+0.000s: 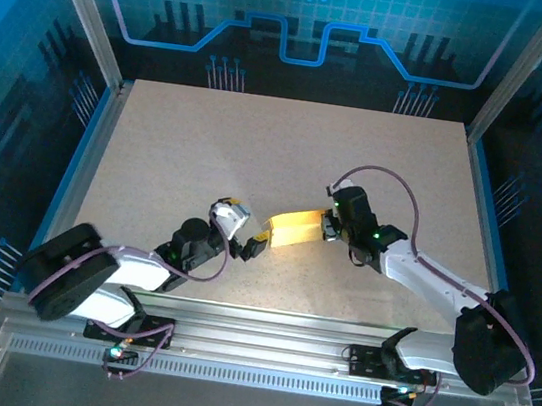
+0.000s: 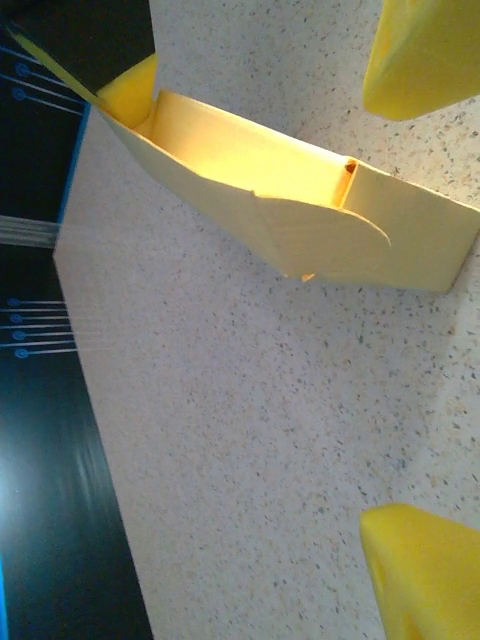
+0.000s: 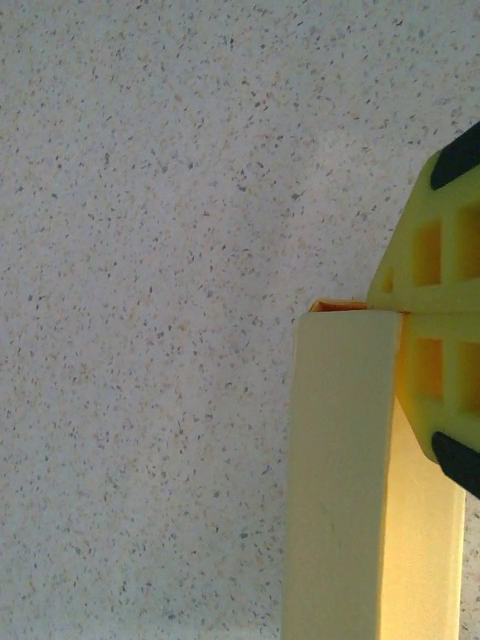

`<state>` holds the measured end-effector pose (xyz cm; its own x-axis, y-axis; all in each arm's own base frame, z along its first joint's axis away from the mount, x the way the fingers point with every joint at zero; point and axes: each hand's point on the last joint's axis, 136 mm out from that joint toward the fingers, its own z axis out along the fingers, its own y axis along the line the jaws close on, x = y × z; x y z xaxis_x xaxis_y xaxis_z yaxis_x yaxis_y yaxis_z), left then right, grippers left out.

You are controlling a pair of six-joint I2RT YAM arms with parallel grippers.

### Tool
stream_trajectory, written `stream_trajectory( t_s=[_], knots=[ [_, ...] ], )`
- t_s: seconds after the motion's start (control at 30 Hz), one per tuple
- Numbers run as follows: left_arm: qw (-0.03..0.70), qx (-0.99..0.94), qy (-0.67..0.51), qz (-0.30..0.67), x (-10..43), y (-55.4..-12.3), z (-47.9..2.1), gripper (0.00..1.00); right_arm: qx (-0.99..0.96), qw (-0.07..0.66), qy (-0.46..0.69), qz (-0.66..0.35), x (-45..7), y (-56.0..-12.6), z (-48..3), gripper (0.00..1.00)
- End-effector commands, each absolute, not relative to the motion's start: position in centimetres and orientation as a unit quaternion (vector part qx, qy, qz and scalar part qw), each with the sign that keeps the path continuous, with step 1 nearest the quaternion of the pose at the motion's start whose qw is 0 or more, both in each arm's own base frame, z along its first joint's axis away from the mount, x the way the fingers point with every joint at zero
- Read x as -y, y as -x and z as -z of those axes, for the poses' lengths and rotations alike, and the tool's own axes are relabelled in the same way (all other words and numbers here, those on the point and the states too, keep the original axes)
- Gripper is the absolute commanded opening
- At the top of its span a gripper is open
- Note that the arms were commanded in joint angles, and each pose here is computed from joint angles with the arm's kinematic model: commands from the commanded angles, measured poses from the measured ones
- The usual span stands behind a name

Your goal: Fold the paper box

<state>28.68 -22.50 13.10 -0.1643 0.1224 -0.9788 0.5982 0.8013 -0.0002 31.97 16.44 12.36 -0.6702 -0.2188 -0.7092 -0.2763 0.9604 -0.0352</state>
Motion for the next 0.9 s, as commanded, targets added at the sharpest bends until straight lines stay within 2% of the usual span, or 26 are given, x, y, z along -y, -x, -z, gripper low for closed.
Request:
stream_trajectory(
  t_s=[0.0, 0.13, 0.23, 0.4, 0.53, 0.67, 0.87],
  knots=[
    [0.532, -0.795, -0.249, 0.152, 21.5, -28.3, -12.1, 0.99, -0.924, 0.361, 0.128, -0.017, -15.9, -31.3, -11.9, 0.00],
    [0.545, -0.777, -0.256, 0.180, 21.4, -26.7, -13.6, 0.99, -0.924, 0.360, 0.125, -0.016, -15.8, -31.3, -12.0, 0.00],
    [0.550, -0.778, -0.215, 0.215, 21.0, -26.2, -14.7, 0.99, -0.925, 0.358, 0.124, -0.016, -15.8, -31.2, -11.8, 0.00],
    [0.510, -0.828, -0.140, 0.185, 19.5, -26.8, -15.5, 0.99, -0.926, 0.357, 0.123, -0.017, -15.8, -31.1, -11.8, 0.00],
    [0.471, -0.853, -0.107, 0.198, 20.3, -27.0, -16.1, 0.97, -0.927, 0.355, 0.122, -0.017, -15.8, -31.0, -11.7, 0.00],
    [0.419, -0.883, -0.134, 0.165, 22.2, -27.0, -15.9, 0.88, -0.928, 0.352, 0.123, -0.022, -16.0, -31.0, -11.8, 0.00],
    [0.359, -0.911, -0.184, 0.089, 24.7, -28.4, -15.4, 0.63, -0.929, 0.347, 0.128, -0.023, -16.2, -30.9, -11.6, 0.00]
  ],
)
